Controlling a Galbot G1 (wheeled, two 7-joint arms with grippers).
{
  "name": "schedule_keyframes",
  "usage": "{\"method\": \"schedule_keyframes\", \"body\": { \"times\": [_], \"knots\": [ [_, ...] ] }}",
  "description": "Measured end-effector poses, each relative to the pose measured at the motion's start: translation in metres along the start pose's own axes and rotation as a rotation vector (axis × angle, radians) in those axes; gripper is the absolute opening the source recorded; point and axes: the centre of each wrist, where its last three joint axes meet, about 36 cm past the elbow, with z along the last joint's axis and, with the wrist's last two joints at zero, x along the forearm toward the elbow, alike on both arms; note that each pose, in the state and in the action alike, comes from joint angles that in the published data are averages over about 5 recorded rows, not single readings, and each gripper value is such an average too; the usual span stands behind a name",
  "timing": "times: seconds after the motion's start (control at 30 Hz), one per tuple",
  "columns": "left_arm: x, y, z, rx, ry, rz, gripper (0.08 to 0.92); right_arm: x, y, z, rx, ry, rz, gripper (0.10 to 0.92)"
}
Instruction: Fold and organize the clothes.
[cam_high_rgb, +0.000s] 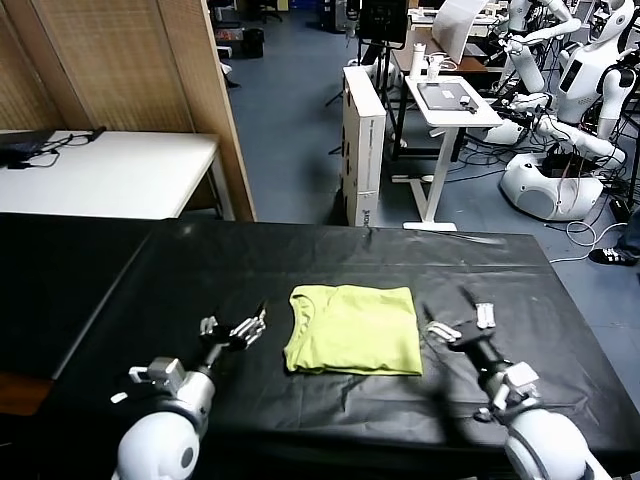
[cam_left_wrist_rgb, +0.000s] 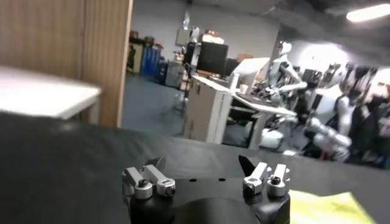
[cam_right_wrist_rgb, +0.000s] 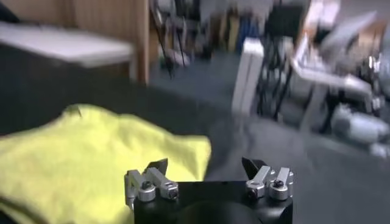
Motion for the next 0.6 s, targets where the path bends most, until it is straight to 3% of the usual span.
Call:
{"method": "schedule_keyframes", "body": {
  "times": [0.17, 0.33, 0.43, 0.6],
  "knots": [
    [0.021, 0.005, 0.005, -0.151, -0.027, -0.023, 0.907, 0.043, -0.006, 0.006, -0.004, -0.036, 0.120, 0.907],
    [0.050, 0.015, 0.013, -0.263, -0.034, -0.043, 0.907, 0.087, -0.004, 0.006, -0.012, -0.012, 0.189, 0.907],
    [0.069, 0.019, 0.019, -0.295, 0.006, -0.051, 0.907, 0.111, 0.004, 0.001, -0.019, 0.022, 0.211, 0.907],
    [0.100, 0.023, 0.027, -0.289, 0.119, -0.065, 0.907, 0.139, 0.018, -0.010, -0.034, 0.080, 0.214, 0.907]
  ]
}}
